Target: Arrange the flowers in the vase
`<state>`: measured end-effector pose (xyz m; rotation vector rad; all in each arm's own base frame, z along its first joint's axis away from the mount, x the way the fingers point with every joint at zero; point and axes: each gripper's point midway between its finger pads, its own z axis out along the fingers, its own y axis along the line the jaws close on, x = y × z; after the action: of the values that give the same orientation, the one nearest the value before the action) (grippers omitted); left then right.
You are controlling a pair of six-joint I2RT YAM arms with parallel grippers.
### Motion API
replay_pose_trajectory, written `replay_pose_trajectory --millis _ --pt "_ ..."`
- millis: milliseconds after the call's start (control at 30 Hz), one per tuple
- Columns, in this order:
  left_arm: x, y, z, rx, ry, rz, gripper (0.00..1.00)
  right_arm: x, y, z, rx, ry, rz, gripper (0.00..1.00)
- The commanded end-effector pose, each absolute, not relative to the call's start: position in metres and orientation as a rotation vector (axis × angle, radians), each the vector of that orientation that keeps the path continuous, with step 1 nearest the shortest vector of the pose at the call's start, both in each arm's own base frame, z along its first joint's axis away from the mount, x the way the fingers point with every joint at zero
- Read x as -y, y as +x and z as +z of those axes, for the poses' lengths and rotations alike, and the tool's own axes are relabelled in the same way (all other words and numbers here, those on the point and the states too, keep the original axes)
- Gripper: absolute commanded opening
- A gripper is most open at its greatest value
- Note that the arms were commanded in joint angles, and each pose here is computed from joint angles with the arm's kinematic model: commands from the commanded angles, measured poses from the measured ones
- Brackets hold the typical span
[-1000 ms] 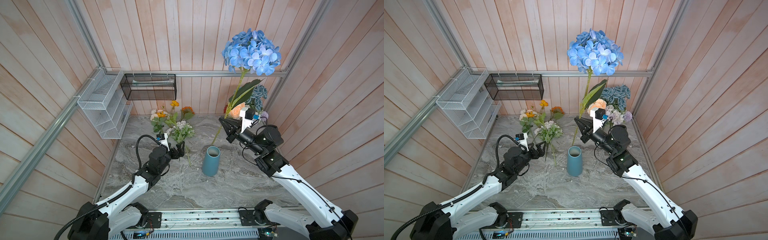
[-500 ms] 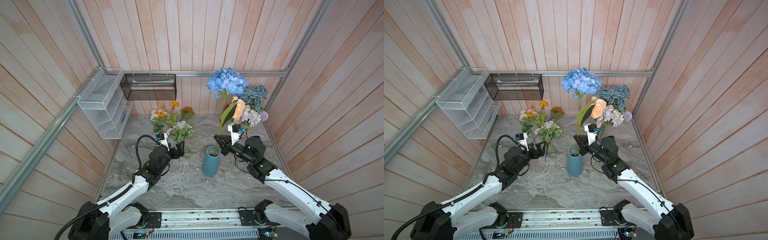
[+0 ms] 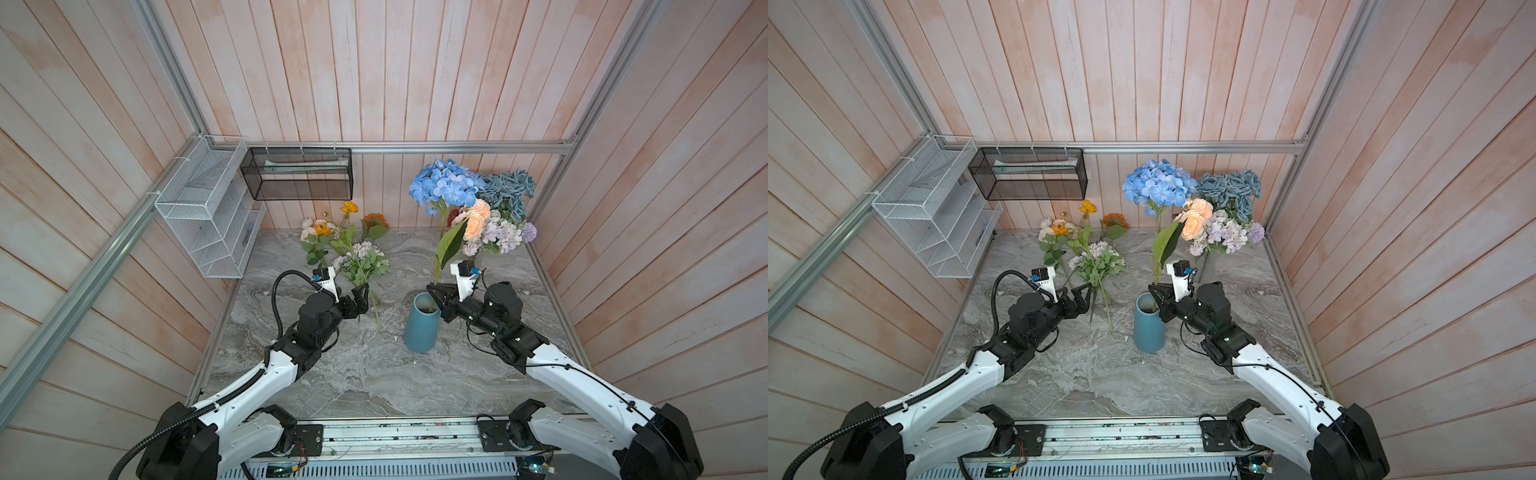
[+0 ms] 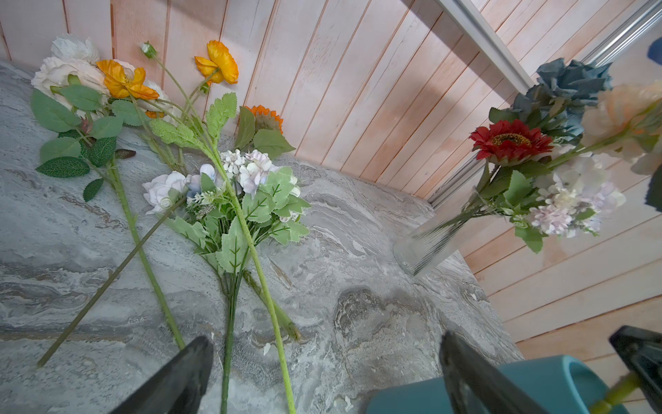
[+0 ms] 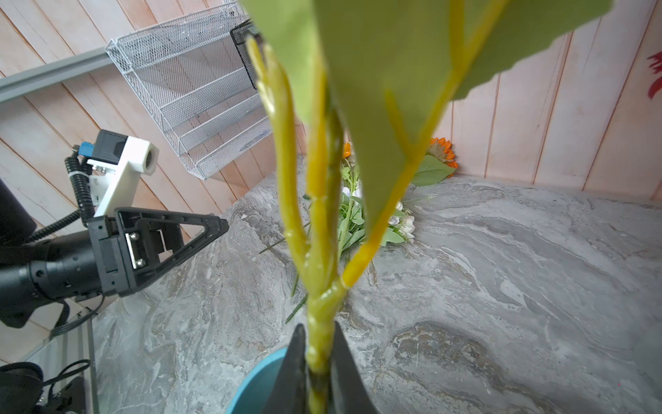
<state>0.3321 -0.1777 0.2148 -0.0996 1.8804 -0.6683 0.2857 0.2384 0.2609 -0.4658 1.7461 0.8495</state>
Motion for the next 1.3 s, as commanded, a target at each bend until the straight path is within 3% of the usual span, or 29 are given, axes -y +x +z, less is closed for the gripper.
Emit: replay_pose_trajectory --millis 0,600,933,1100,1267 --pt "0.178 0.337 0.224 -1.864 -0.112 -0.674 1.0 -0.235 0.283 0.263 -1.736 -0.462 0.83 0.21" --pt "0.183 0.342 0.197 -1.965 -0.06 -0.612 0.99 -0.227 0.27 0.288 -1.732 -0.478 0.822 0.37" --pt "0.205 0.348 0.136 -2.155 -0.064 -0.647 0.83 -0.194 0.262 0.313 -1.638 -0.415 0.687 0.54" --pt "0.219 0.346 0.107 -2.236 -0.061 -0.675 0.69 -0.184 0.267 0.306 -1.632 -0.366 0.659 0.55" --pt "0.237 0.346 0.083 -2.315 -0.007 -0.645 0.62 -0.185 0.27 0.303 -1.63 -0.363 0.662 0.56"
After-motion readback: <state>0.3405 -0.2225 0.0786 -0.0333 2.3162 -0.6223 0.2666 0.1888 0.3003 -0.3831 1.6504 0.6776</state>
